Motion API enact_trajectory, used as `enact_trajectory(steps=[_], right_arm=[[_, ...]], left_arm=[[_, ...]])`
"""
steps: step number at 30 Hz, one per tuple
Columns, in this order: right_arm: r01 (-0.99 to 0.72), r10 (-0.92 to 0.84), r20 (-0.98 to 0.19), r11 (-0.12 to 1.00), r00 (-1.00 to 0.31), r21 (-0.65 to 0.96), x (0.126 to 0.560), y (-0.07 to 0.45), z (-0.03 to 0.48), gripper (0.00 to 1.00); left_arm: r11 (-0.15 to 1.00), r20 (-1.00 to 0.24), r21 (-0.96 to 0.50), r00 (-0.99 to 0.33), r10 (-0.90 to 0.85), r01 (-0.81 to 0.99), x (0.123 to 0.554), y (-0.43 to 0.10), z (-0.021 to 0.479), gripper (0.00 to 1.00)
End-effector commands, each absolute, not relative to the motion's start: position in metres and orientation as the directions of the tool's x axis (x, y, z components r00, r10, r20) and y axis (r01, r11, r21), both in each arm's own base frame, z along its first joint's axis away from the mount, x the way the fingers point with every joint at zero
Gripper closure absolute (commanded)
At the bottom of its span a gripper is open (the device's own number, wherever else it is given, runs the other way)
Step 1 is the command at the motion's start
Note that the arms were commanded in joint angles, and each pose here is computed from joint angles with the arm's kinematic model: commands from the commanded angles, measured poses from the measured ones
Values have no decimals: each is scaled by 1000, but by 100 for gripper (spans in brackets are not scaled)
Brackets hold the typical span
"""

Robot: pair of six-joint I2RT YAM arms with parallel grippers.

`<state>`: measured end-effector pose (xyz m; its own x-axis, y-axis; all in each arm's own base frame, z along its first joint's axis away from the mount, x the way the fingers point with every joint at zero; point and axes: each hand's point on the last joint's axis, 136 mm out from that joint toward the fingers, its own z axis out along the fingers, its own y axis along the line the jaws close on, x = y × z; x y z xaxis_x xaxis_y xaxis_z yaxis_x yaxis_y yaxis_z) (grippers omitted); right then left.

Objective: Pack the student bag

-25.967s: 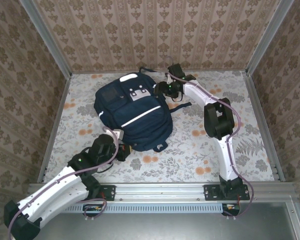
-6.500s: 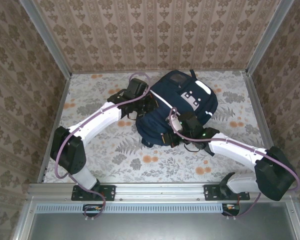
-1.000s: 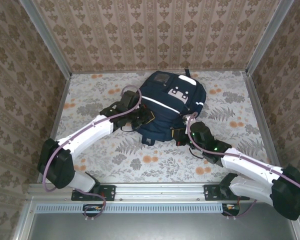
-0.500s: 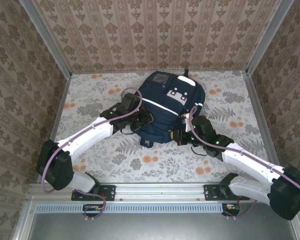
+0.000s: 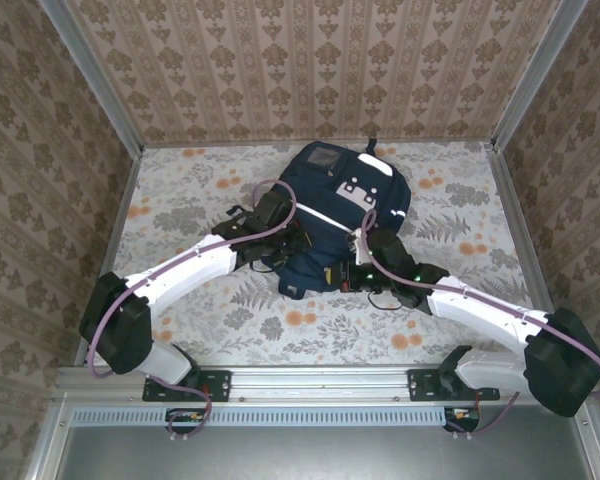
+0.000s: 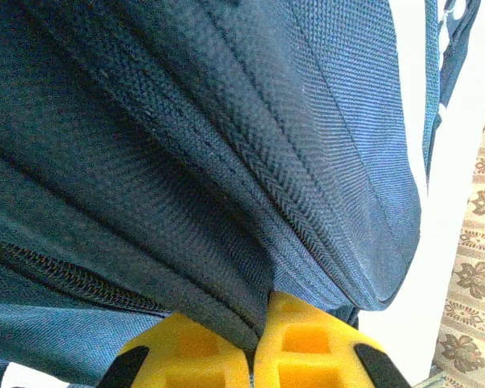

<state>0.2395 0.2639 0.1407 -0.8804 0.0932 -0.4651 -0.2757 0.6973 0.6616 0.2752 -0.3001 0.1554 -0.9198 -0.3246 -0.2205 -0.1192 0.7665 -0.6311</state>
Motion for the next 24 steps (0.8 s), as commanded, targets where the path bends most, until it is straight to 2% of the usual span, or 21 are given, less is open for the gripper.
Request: enact_trajectory(steps=[1,4,7,10,16,19,24], right_arm=[[-274,121,-507,724,-853,633,250,262,153,100],[-196,100,-508,846,-855,496,249,228,122,100],[-85,137,-500,914,-855,396,249,188,90,100],[-4,212,-516,923,-830,385,252,157,75,100],[44,267,-577,928,-772,370,263,130,83,100],[-28,269,-570,889,-776,458,269,151,95,100],[-210,202,-505,736,-839,643,263,209,129,100]], left_arm=[[728,-303,-684,-891,-337,-43,289,-305,189,100],[724,-306,-685,-872,-382,-77,294,-282,192,100],[721,-309,-684,-850,-427,-113,300,-258,195,100],[721,-324,-681,-832,-450,-125,303,-240,201,100],[724,-338,-678,-821,-459,-126,304,-225,208,100],[714,-330,-692,-834,-442,-104,302,-232,210,100],[755,-363,-655,-880,-306,8,289,-262,208,100]])
